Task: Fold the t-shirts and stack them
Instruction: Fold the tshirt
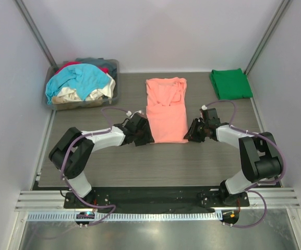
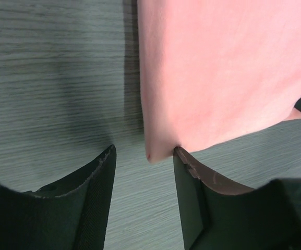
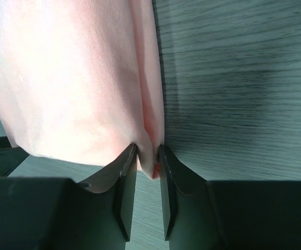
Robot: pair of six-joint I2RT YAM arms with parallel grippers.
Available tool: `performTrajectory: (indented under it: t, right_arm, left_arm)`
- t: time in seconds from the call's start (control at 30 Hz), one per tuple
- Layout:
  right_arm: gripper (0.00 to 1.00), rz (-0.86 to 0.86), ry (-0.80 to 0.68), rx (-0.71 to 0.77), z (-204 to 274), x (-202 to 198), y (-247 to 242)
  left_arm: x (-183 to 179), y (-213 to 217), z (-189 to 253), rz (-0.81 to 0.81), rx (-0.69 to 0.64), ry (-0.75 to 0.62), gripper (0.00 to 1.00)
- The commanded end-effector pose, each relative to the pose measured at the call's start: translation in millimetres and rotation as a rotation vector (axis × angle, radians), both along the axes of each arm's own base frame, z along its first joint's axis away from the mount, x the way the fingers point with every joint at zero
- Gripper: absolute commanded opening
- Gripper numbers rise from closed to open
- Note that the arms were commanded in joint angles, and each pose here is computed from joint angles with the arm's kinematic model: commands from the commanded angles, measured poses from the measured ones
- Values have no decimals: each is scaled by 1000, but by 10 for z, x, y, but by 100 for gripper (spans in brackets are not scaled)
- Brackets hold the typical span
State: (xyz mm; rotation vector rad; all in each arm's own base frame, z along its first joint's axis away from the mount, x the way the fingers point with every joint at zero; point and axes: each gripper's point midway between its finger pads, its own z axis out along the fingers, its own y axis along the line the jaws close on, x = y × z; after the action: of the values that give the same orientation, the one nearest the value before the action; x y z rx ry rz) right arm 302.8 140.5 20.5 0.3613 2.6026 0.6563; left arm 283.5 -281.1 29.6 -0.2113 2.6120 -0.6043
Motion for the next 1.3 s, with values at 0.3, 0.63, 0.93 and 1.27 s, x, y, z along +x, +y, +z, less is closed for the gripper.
performTrajectory:
  t: [0.3,0.63,0.93,1.27]
  right_arm:
    - [21,16,51,-49,-198,-96,-65]
    - [1,30,54,-47,-177,-103,-49]
    - [1,19,22,-17,111,-247,-52]
    - [1,-38,3,-4,620,-616,-157]
  left_arm:
    - [149,-96,-122,29,-41,-35,34]
    - [166,-138,-88,36,-68,-38,0]
    - [-159,-55,18,38,-96,18,0]
    - [-722,-79,529,18,-32,-9,0]
